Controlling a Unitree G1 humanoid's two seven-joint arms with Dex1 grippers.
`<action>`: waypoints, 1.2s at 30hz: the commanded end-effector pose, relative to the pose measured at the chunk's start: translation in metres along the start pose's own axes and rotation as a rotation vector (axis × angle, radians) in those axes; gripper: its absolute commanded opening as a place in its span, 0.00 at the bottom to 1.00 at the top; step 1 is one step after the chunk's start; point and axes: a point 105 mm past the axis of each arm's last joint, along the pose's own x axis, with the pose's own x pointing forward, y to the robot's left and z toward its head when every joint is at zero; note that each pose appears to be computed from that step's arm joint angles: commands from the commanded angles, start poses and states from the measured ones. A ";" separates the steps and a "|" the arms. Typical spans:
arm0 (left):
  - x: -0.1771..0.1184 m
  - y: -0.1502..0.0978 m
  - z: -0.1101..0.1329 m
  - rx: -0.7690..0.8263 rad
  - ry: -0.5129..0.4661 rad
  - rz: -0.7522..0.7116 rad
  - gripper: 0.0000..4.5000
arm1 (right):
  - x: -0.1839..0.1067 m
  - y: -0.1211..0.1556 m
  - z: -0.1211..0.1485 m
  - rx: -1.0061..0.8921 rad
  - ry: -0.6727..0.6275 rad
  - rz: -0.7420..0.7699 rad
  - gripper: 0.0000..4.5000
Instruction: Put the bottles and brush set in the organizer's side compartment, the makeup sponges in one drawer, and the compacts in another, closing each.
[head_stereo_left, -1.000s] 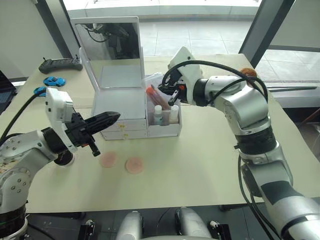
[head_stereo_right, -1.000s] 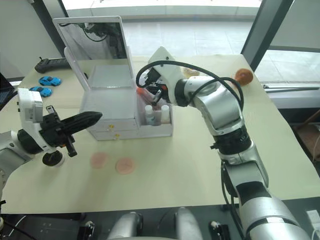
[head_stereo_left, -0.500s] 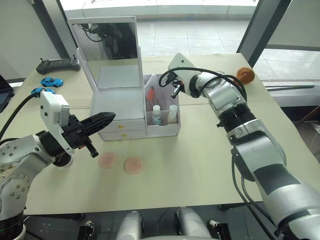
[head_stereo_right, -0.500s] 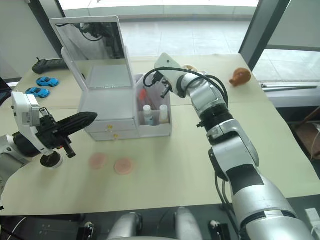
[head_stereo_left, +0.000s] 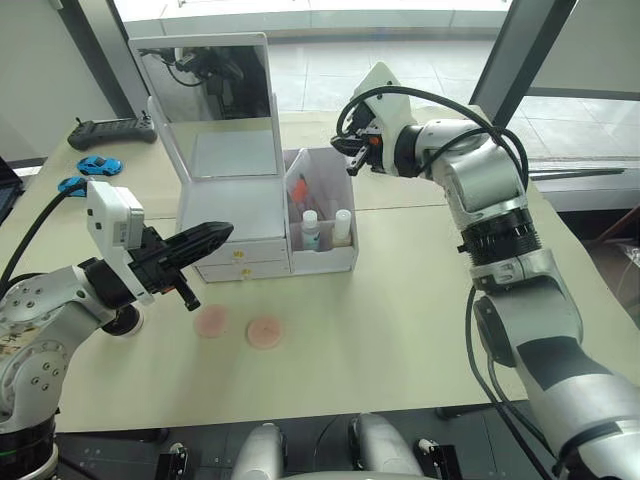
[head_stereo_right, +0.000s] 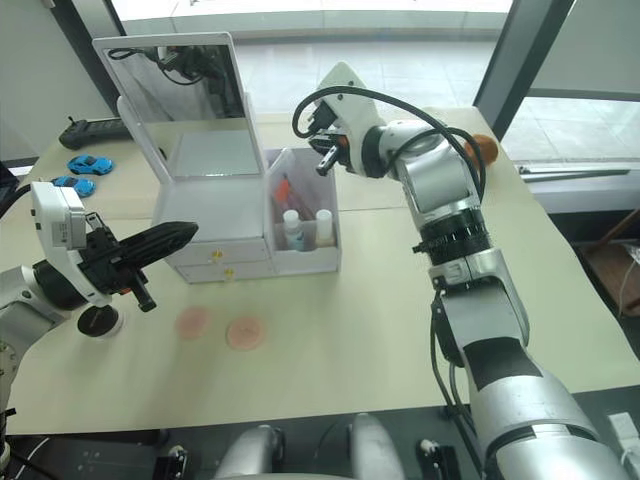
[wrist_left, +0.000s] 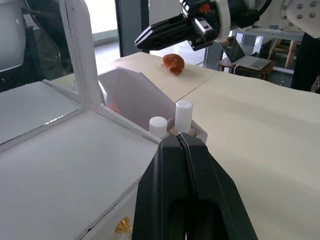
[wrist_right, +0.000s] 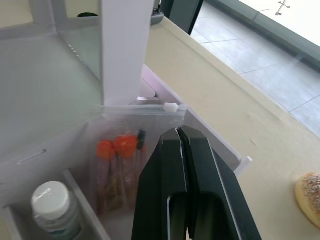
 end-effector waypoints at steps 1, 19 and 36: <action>0.002 0.001 0.008 0.036 -0.026 -0.011 0.00 | -0.008 0.007 0.012 -0.005 -0.042 0.010 0.01; 0.007 0.005 0.006 0.065 -0.022 0.022 0.00 | 0.057 0.010 0.015 -0.017 -0.107 0.016 0.01; 0.012 0.001 0.004 0.061 -0.019 0.006 0.00 | 0.074 0.018 -0.047 -0.021 0.147 -0.025 0.01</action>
